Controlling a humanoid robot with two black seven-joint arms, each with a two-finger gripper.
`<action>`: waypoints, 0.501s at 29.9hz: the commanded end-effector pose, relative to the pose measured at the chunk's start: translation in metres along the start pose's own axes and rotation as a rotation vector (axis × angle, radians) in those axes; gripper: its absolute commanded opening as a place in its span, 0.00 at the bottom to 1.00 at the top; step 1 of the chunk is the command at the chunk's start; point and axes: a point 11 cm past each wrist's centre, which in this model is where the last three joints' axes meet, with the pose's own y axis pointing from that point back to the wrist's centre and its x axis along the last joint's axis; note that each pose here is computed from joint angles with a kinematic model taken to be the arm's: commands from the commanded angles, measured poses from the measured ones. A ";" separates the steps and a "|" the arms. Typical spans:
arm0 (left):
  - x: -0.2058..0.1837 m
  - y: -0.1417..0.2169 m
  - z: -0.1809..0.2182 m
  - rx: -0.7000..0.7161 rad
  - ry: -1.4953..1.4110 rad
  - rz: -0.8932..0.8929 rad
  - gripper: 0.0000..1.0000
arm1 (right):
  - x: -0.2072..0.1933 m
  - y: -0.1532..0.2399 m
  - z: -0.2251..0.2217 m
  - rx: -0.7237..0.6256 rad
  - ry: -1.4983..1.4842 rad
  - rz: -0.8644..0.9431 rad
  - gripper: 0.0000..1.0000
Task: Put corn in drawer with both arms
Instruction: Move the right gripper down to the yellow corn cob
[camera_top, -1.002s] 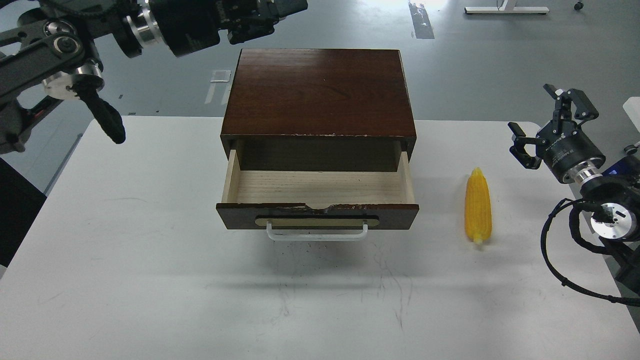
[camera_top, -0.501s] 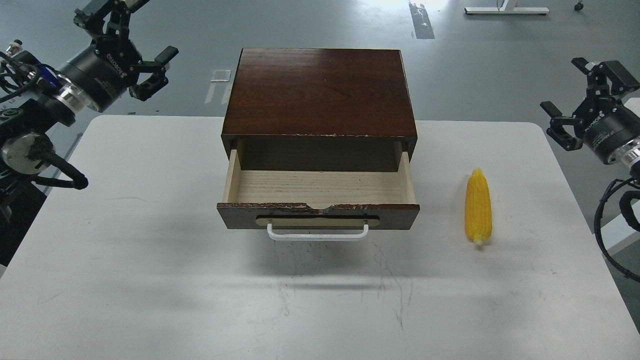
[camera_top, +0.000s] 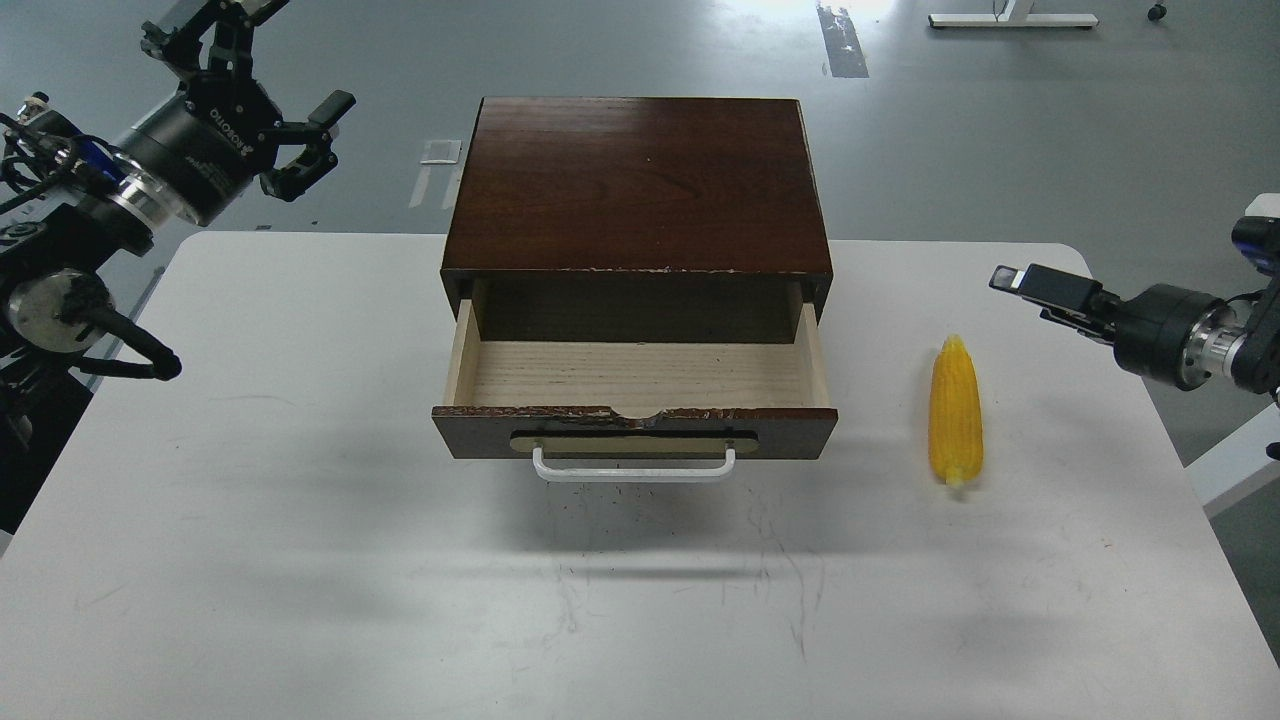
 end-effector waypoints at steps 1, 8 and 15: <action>0.001 0.001 0.001 0.000 -0.003 0.002 0.99 | -0.014 -0.004 0.009 -0.063 0.144 -0.087 1.00; -0.004 0.000 0.001 -0.001 0.004 -0.013 0.99 | -0.025 -0.017 0.009 -0.106 0.240 -0.188 1.00; -0.003 0.002 -0.001 0.003 0.008 -0.010 0.99 | -0.050 -0.024 0.016 -0.121 0.251 -0.262 1.00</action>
